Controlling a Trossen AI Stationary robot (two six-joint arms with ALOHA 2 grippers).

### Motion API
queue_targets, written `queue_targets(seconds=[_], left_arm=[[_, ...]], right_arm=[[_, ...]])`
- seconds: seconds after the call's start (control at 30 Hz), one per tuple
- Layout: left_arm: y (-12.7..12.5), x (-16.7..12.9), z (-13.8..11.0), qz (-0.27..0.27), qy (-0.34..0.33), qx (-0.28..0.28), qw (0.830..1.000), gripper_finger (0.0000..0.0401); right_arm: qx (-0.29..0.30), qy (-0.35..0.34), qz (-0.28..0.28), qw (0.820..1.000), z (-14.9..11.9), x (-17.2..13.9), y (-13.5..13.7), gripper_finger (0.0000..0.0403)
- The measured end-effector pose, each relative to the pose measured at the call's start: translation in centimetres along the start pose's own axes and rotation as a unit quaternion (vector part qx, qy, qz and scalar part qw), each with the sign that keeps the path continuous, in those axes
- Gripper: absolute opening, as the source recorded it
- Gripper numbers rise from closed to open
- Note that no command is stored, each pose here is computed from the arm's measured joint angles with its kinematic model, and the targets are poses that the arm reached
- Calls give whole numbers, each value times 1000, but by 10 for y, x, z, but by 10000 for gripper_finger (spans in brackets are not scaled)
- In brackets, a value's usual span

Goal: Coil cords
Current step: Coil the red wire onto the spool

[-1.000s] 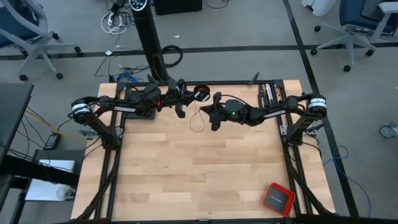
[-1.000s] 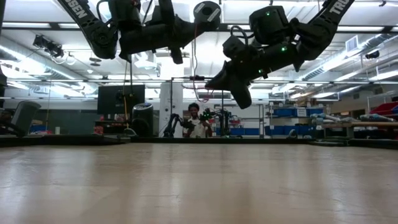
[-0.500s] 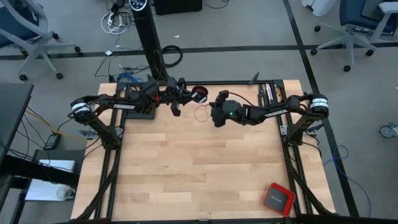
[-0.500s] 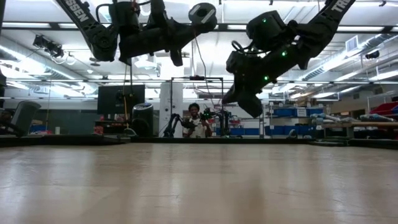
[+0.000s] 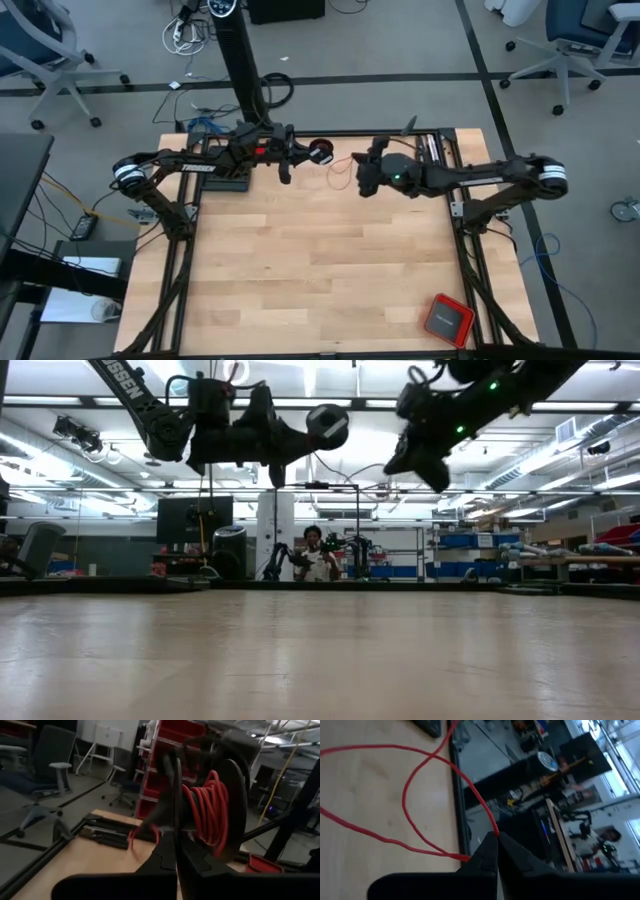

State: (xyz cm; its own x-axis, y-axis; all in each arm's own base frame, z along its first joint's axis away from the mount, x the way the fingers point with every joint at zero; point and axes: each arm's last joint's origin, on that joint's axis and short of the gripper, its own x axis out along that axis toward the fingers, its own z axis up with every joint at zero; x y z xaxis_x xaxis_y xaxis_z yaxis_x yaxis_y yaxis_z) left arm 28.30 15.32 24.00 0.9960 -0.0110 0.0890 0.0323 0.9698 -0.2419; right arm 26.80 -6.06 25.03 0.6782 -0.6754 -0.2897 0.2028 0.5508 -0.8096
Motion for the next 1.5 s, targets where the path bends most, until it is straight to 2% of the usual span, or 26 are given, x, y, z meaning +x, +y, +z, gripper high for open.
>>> queue_targets(seconds=[0.13,0.33,0.47,0.6,0.8,1.0,1.13,1.33,1.43,1.5], left_arm=[[1,0,-3,9,14,9,1000,1],[8,-3,-9,45,43,14,998,0],[13,-5,-13,77,59,15,995,0],[16,-6,-18,122,78,30,989,0],[10,1,-21,161,116,79,977,0],[-4,18,-19,225,183,154,944,0],[-15,25,-19,267,197,201,922,0],[-31,31,-21,329,210,281,877,0],[-39,34,-19,360,194,306,860,0],[-45,37,-16,374,171,308,858,0]], right_arm=[[14,19,-16,1000,-5,-18,-15,0],[67,26,-76,995,-7,-43,-39,0],[136,-3,-96,986,-7,-57,-52,0],[192,-51,-86,976,-5,-65,-59,0],[276,-108,-82,952,6,-56,-59,0],[304,-140,-65,940,16,-34,-46,0],[322,-175,-59,929,24,-26,-41,0],[346,-220,-65,910,33,-28,-41,0],[376,-238,-30,895,33,-27,-40,0],[401,-248,3,882,34,-26,-37,0]])
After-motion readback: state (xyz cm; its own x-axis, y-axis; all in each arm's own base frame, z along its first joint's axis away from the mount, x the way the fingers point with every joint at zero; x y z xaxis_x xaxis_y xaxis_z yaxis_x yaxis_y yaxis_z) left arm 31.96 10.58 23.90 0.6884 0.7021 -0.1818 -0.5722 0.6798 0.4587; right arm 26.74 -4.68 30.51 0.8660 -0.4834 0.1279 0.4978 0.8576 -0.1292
